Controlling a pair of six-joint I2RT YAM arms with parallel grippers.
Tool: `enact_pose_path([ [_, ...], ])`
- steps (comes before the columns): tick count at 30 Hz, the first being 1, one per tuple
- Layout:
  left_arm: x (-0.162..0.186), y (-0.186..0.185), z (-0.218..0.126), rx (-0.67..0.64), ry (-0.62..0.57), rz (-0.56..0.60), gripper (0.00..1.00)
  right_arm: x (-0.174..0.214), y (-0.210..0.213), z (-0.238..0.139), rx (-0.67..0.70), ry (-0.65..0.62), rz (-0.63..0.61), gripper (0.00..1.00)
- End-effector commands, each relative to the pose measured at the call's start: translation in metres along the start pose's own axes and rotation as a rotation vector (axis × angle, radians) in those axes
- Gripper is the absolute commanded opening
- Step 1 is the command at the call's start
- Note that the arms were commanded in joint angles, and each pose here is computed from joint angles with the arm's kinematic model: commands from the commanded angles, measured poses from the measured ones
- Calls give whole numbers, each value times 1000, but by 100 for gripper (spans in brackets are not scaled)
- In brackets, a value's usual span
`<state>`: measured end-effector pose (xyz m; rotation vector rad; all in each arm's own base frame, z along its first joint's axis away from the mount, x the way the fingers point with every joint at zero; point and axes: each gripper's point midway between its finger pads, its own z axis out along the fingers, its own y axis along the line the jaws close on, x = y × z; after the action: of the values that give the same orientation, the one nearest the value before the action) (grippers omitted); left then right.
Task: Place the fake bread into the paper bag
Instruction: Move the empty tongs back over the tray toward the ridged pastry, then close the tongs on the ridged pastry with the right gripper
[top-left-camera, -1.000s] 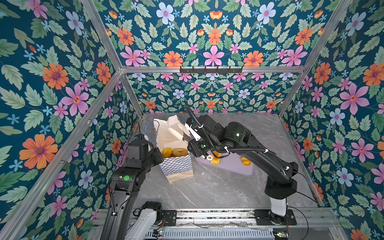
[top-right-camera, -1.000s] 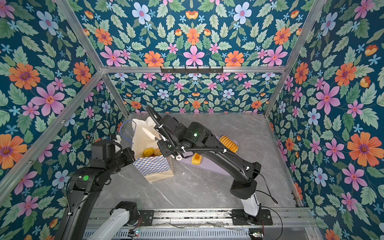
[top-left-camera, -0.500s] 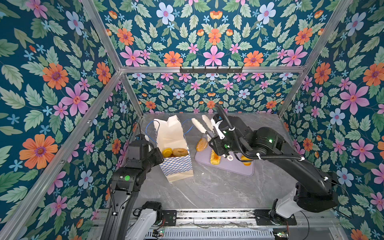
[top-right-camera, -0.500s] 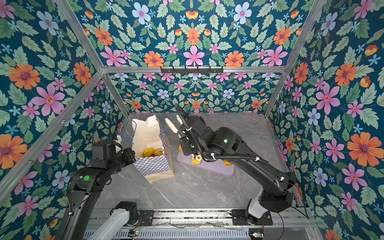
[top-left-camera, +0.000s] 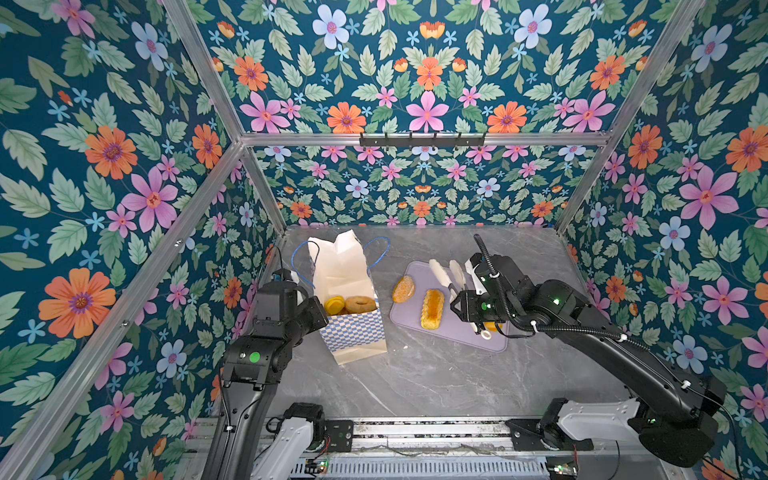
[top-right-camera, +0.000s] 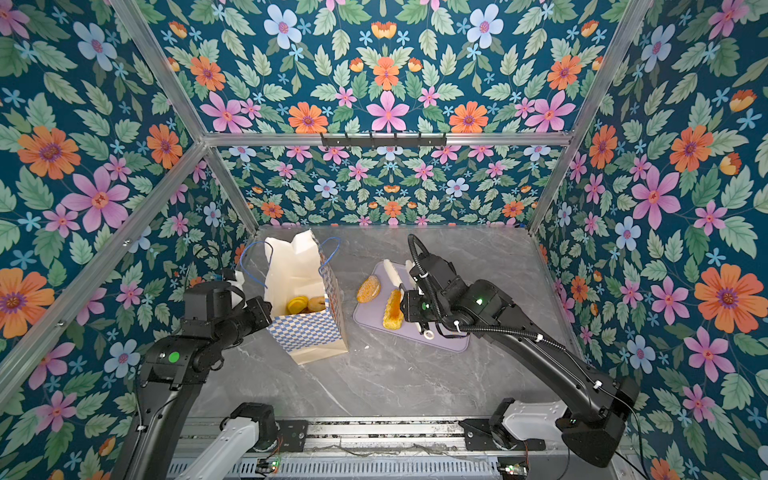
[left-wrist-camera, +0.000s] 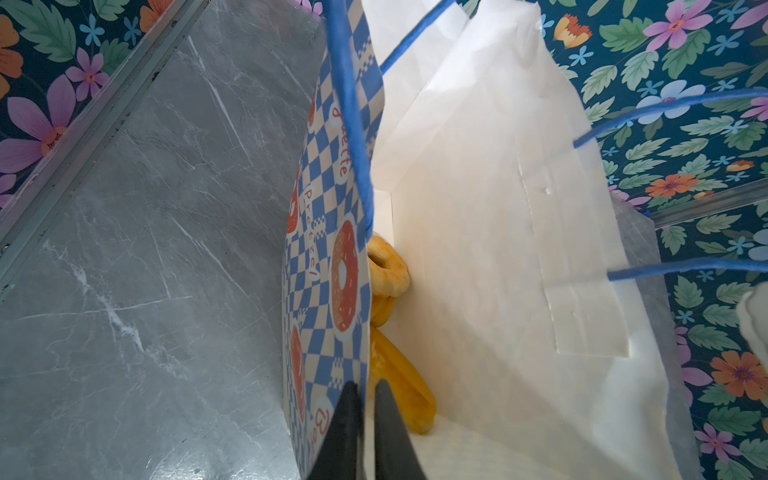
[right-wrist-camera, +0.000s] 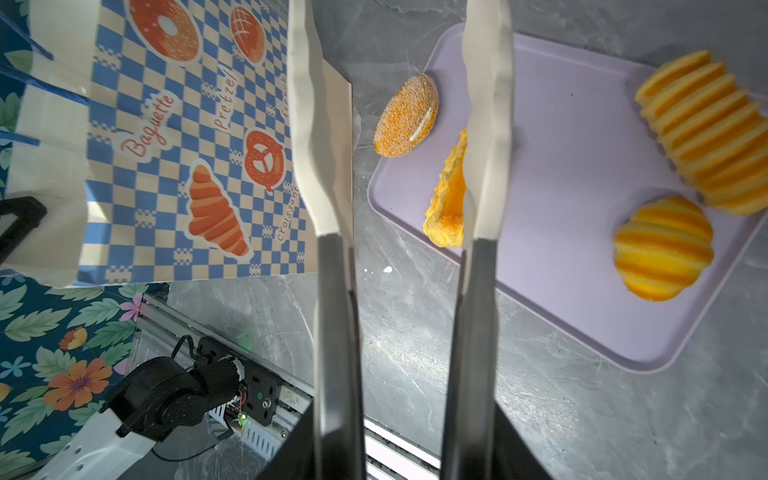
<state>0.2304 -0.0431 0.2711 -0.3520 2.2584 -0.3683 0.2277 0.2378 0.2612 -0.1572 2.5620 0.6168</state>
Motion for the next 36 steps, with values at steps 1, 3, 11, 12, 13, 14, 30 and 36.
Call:
enact_pose_path([
  [1, -4, -4, 1, 20, -15, 9, 13, 1, -5, 11, -8, -5, 51, 46],
  [3, -4, -5, 1, 22, -16, 10, 13, 7, -13, 21, -3, 19, 76, 46],
  [11, -4, -4, 2, 20, -14, 10, 12, 25, -46, 55, 1, 99, 181, 46],
  [12, -4, -4, 1, 21, -15, 7, 12, 27, -49, 58, 0, 103, 192, 46],
  [13, -4, -5, 1, 23, -14, 9, 12, 28, -52, 61, 3, 107, 199, 46],
  [14, -4, -5, 1, 23, -13, 7, 12, 30, -53, 63, 5, 111, 203, 46],
  [30, -3, -4, 4, 16, -8, 2, 12, 47, -54, 97, -12, 204, 228, 47],
  [36, -4, -3, 3, 8, -11, 5, 12, 51, -53, 109, -19, 230, 242, 47],
])
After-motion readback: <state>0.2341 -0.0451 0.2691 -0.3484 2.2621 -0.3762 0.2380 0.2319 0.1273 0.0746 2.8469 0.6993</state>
